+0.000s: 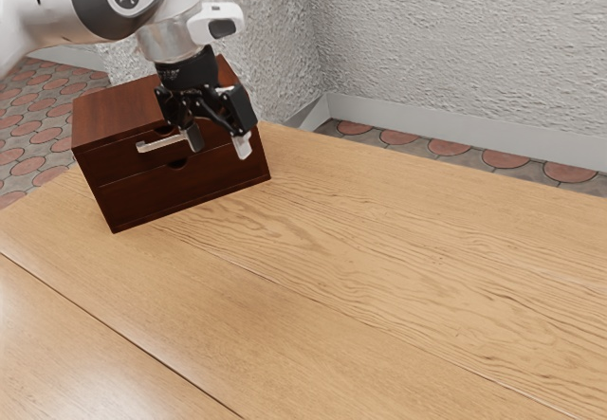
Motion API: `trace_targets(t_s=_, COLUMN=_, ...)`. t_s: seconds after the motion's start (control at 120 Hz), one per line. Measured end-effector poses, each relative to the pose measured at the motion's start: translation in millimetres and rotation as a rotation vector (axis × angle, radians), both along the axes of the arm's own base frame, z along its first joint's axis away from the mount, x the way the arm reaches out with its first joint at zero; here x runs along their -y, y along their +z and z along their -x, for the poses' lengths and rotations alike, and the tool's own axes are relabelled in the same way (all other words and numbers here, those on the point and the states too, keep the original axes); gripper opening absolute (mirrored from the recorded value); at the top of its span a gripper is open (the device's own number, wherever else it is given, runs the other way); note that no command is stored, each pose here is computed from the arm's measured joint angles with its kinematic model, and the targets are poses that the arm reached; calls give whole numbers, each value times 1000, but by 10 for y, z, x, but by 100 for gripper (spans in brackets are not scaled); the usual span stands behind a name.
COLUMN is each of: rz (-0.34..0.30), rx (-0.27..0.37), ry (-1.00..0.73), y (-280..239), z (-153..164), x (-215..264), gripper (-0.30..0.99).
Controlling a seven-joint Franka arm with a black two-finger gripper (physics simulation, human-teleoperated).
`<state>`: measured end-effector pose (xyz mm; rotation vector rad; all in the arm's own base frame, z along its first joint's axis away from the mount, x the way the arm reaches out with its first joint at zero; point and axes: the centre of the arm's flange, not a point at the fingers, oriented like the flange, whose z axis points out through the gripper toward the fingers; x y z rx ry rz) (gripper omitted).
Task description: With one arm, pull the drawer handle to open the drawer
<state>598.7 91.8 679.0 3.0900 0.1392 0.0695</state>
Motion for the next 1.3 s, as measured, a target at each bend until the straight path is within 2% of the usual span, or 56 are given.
trace_targets(t_s=0.225, rz=5, rx=7, ry=-9, y=49, z=25, x=-4, gripper=69)
trace_targets(t_s=0.267, rz=-1, rx=51, ry=-11, y=297, z=137, x=9, gripper=69)
trace_targets(t_s=0.308, rz=-18, rx=148, ry=-17, y=828, z=399, x=43, gripper=69)
trace_targets(t_s=0.358, rz=-42, rx=231, ry=-30, y=1292, z=720, x=67, gripper=69)
trace_targets(t_s=0.4, rz=-73, rx=262, ry=-38, y=1494, z=898, x=56, gripper=69)
trace_targets(t_s=0.45, rz=-113, rx=265, ry=-57, y=1554, z=963, x=16, gripper=69)
trace_targets(t_s=0.583, rz=-249, rx=175, ry=-160, y=1096, z=600, x=-204, gripper=69)
trace_targets(t_s=0.667, rz=-296, rx=126, ry=-236, y=820, z=438, x=-358, gripper=69)
trace_targets(t_s=0.758, rz=-302, rx=60, ry=-242, y=412, z=263, x=-912, gripper=69)
trace_targets(t_s=0.842, rz=-290, rx=44, ry=-245, y=225, z=263, x=-1376, gripper=69)
trace_targets(t_s=0.958, rz=-237, rx=80, ry=-298, y=-234, z=129, x=-2044, gripper=69)
trace_targets(t_s=1.033, rz=-236, rx=122, ry=-350, y=-458, z=52, x=-2346, gripper=68)
trace_targets(t_s=1.183, rz=-256, rx=208, ry=-540, y=-840, z=-410, x=-2222, gripper=64)
trace_targets(t_s=1.3, rz=-315, rx=261, ry=-629, y=-957, z=-629, x=-2282, gripper=61)
